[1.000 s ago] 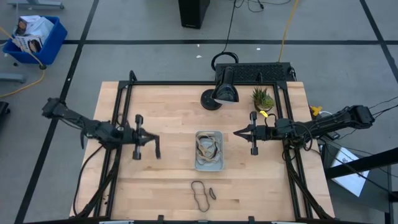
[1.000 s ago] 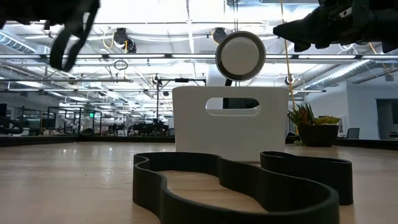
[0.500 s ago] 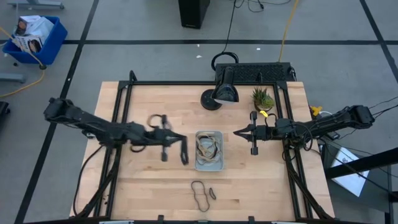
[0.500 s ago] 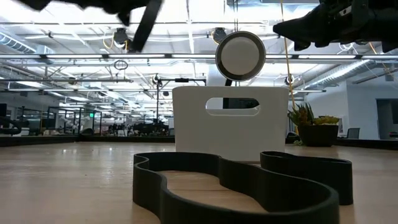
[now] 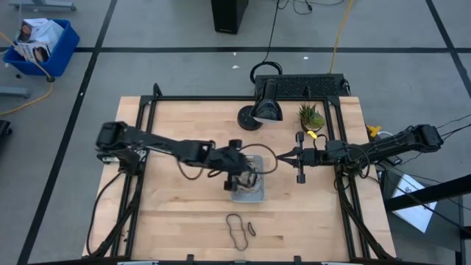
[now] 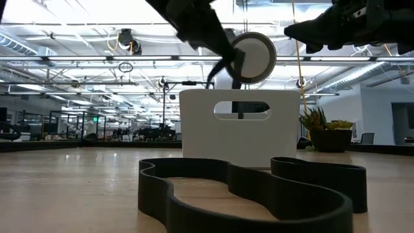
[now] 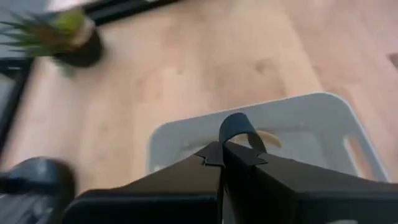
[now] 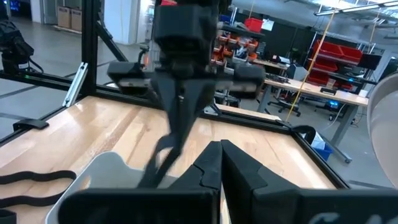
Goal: Pick and place rubber bands into bin
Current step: Put the black rubber band into the gray container
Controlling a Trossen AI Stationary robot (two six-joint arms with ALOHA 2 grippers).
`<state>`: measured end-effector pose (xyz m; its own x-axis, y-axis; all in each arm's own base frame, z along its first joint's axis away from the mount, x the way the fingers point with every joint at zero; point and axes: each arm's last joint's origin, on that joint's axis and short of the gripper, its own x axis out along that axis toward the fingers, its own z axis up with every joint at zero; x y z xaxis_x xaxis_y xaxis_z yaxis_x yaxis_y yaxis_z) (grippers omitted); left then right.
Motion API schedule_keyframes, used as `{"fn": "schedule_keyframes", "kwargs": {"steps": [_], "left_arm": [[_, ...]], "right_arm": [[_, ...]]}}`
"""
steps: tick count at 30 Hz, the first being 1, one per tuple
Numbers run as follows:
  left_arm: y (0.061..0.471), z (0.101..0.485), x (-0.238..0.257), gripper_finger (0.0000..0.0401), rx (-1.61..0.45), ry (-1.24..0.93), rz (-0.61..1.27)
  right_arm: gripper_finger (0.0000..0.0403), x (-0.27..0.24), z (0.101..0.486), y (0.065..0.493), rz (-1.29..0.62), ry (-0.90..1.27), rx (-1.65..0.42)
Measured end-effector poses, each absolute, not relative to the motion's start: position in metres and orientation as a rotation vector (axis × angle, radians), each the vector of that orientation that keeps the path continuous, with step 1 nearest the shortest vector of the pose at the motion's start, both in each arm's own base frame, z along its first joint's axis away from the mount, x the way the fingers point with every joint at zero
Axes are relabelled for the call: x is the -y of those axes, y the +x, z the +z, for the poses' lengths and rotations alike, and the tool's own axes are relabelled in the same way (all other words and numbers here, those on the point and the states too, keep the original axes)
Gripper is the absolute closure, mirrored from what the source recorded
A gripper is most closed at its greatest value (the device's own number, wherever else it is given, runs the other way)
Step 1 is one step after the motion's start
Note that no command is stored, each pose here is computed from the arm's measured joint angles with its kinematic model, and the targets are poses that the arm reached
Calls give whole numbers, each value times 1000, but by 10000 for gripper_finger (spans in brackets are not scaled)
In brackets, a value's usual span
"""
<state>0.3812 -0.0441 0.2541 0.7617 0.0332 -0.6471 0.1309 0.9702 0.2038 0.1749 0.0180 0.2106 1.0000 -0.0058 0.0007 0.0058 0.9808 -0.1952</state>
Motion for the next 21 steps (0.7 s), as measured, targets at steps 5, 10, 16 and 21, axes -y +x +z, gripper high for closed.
{"fn": "schedule_keyframes", "kwargs": {"steps": [5,10,16,21], "left_arm": [[402,227,40,399,-781,229,-166],[407,195,33,399,-905,223,-196],[411,173,29,398,-967,194,-198],[411,176,27,371,-952,184,-208]], "right_arm": [[403,-18,210,175,-5,-202,-3],[403,-18,210,175,-5,-209,-6],[403,-18,210,175,-5,-229,-7],[403,-18,210,175,-6,-230,-7]]}}
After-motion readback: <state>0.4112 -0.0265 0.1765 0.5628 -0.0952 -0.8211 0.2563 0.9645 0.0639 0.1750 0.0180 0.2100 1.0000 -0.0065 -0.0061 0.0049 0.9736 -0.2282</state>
